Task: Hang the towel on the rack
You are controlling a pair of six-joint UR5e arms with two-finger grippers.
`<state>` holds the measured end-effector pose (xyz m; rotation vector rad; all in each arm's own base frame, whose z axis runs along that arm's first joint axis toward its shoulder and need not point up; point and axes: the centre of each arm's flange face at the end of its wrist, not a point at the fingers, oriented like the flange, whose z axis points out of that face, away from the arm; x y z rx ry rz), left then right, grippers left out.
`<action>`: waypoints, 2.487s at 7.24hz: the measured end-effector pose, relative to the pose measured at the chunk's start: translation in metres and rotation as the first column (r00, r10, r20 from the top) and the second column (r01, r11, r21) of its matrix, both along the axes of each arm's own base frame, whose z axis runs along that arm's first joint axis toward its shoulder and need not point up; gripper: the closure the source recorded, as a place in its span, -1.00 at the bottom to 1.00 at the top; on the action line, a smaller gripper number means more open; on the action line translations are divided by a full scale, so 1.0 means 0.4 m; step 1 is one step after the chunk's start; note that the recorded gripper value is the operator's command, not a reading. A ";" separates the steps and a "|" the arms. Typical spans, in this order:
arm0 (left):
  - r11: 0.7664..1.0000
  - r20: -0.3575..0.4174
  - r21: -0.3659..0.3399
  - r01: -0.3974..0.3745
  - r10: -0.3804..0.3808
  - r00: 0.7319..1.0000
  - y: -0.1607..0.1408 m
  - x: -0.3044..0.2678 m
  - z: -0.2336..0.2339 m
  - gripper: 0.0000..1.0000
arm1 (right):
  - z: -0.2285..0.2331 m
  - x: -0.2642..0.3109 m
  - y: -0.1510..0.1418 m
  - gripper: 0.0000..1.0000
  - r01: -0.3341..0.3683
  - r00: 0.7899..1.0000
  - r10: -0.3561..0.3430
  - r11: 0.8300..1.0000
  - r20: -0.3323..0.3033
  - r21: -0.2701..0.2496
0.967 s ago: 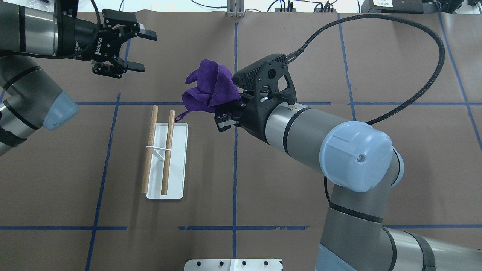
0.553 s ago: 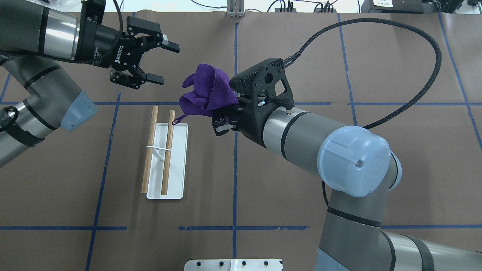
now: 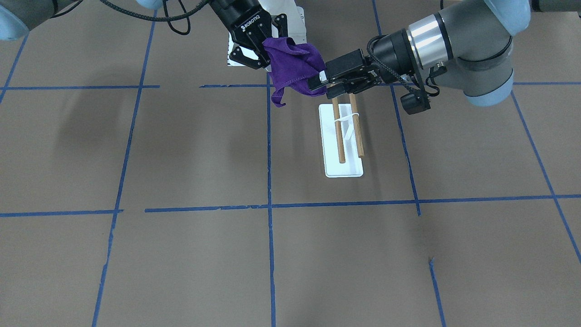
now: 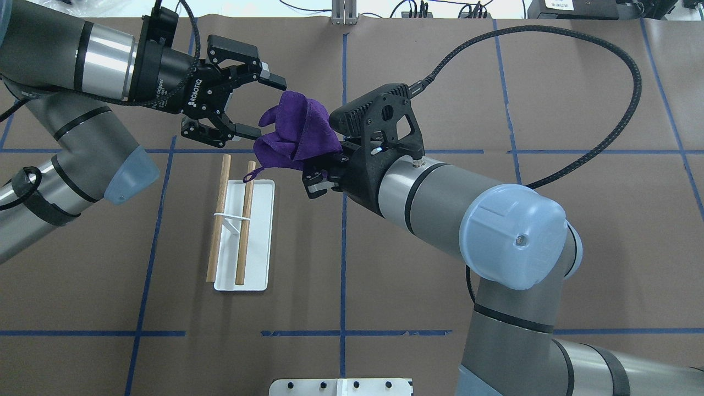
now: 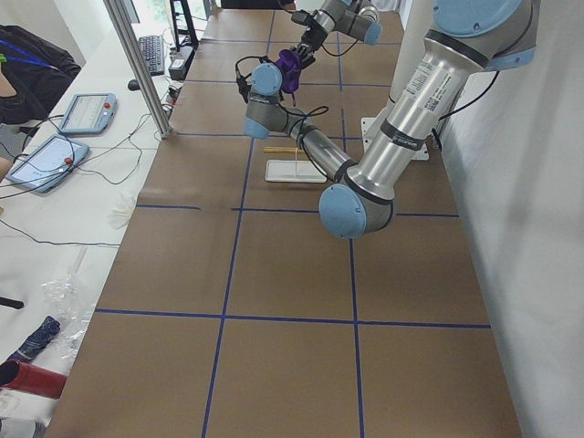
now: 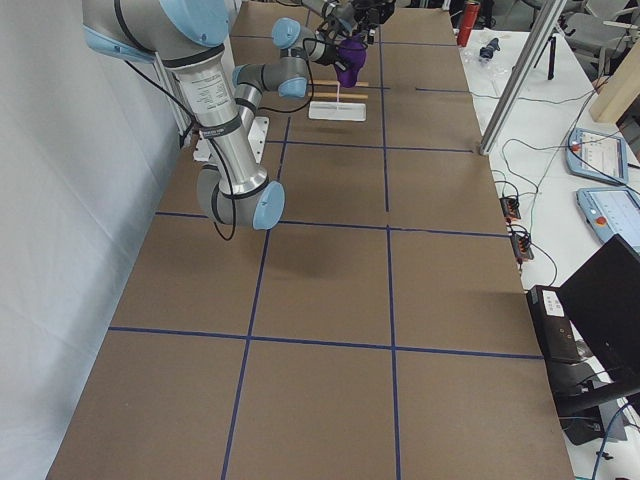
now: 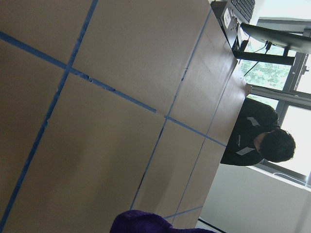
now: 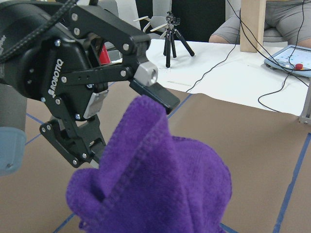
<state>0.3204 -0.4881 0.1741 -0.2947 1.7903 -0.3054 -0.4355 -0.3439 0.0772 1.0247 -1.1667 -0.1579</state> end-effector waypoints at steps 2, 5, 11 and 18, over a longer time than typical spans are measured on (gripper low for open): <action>1.000 -0.005 -0.002 -0.008 0.008 1.000 0.006 0.006 -0.010 -0.44 | -0.002 0.001 0.001 1.00 0.000 1.000 0.000 1.000 0.003 -0.001; 1.000 -0.009 0.000 -0.014 0.014 1.000 0.011 0.008 -0.018 0.63 | -0.003 0.003 0.000 1.00 -0.007 1.000 0.007 1.000 0.005 0.000; 1.000 -0.014 0.016 -0.016 0.017 1.000 0.021 -0.006 -0.025 1.00 | -0.007 0.005 0.012 -1.00 0.001 0.999 0.001 0.999 0.050 -0.042; 1.000 -0.010 0.010 -0.009 0.009 1.000 0.017 -0.015 -0.018 1.00 | 0.138 0.206 0.101 -1.00 0.065 0.997 -0.062 0.995 0.037 -0.071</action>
